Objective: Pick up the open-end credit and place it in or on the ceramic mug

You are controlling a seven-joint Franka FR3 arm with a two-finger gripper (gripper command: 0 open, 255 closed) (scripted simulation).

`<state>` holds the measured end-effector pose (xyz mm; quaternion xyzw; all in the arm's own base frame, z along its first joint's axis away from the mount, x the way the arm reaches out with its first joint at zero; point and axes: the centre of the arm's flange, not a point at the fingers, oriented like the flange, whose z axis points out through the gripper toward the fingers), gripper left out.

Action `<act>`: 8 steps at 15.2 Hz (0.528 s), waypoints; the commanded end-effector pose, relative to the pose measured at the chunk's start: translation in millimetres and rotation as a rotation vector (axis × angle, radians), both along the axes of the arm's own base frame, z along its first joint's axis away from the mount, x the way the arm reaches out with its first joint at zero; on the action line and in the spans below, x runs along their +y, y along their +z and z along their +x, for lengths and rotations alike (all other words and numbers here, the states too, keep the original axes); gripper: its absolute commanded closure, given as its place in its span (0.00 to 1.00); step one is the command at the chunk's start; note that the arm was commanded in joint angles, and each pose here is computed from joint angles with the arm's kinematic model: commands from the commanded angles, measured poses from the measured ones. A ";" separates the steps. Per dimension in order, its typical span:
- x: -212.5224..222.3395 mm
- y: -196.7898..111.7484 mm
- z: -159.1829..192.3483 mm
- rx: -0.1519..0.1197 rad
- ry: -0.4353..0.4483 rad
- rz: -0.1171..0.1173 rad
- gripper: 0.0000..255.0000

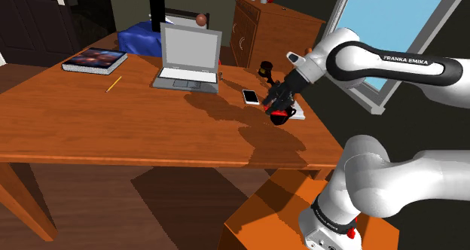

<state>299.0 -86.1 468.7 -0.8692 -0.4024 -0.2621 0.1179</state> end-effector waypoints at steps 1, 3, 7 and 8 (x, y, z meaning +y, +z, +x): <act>-0.1 10.2 0.6 0.000 0.000 0.000 1.00; -13.1 13.2 2.6 0.000 0.000 0.000 1.00; -65.1 16.5 10.9 0.000 0.000 0.000 1.00; -78.1 17.4 12.9 0.000 0.000 0.000 1.00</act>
